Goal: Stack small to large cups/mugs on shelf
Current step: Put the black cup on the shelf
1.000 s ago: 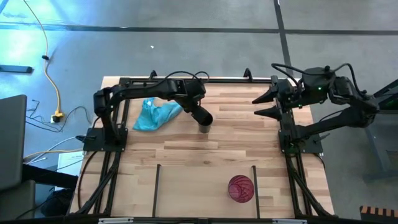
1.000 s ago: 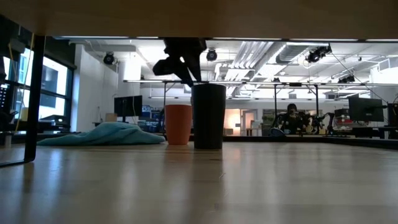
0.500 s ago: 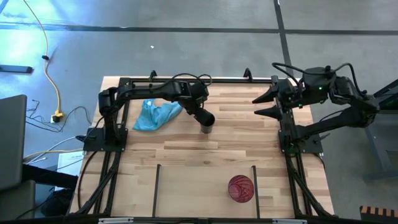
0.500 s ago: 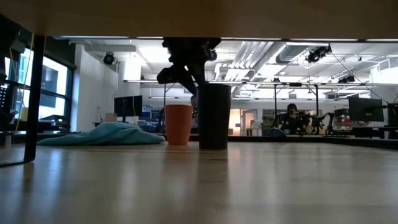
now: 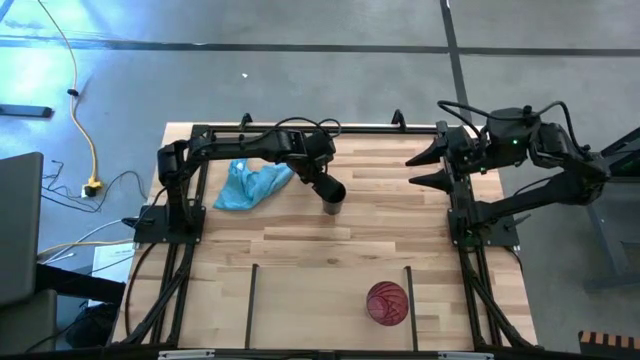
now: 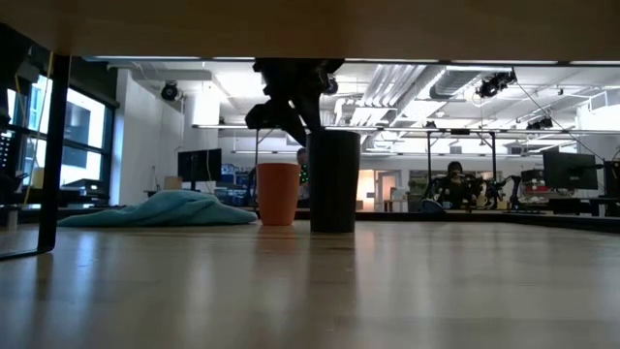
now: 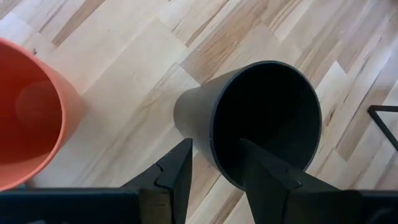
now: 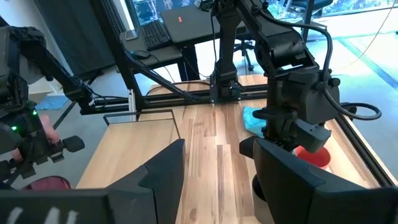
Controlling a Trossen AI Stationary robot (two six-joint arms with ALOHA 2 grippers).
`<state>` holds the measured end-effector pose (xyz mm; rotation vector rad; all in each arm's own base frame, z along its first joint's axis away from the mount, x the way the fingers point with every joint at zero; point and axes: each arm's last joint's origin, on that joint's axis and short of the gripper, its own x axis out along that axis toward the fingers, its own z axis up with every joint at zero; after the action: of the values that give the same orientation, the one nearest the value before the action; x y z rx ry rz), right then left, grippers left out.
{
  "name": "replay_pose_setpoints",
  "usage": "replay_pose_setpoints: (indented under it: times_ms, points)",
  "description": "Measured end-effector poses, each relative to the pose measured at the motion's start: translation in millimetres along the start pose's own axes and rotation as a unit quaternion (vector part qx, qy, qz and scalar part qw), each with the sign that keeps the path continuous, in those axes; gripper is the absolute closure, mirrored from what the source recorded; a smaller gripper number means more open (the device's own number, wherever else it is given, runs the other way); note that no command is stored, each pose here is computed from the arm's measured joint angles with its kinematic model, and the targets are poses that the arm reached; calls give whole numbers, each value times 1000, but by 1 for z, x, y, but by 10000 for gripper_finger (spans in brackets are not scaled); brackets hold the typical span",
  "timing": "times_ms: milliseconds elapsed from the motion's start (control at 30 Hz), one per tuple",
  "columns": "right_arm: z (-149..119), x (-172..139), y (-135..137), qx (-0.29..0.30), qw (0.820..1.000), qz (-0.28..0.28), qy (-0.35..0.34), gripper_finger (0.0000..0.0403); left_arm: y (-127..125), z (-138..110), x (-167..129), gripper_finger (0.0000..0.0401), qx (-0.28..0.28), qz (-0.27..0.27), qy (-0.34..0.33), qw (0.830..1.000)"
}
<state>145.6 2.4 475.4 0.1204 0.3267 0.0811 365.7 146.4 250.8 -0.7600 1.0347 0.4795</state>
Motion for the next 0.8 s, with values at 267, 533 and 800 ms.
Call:
replay_pose_setpoints:
  times_ms: [267, 533, 800]
  points:
    - [0, 0, 0, 0, 1000, 0, 0, 219, 1, -1, 0, 284, 1, 8, 0, 1000]
    - [0, 0, 0, 0, 1000, 0, 0, 219, 0, -1, 0, 284, 4, 6, 1, 1000]
    - [0, 0, 0, -8, 1000, 0, 0, 219, -6, -6, 1, 284, 19, 9, 7, 1000]
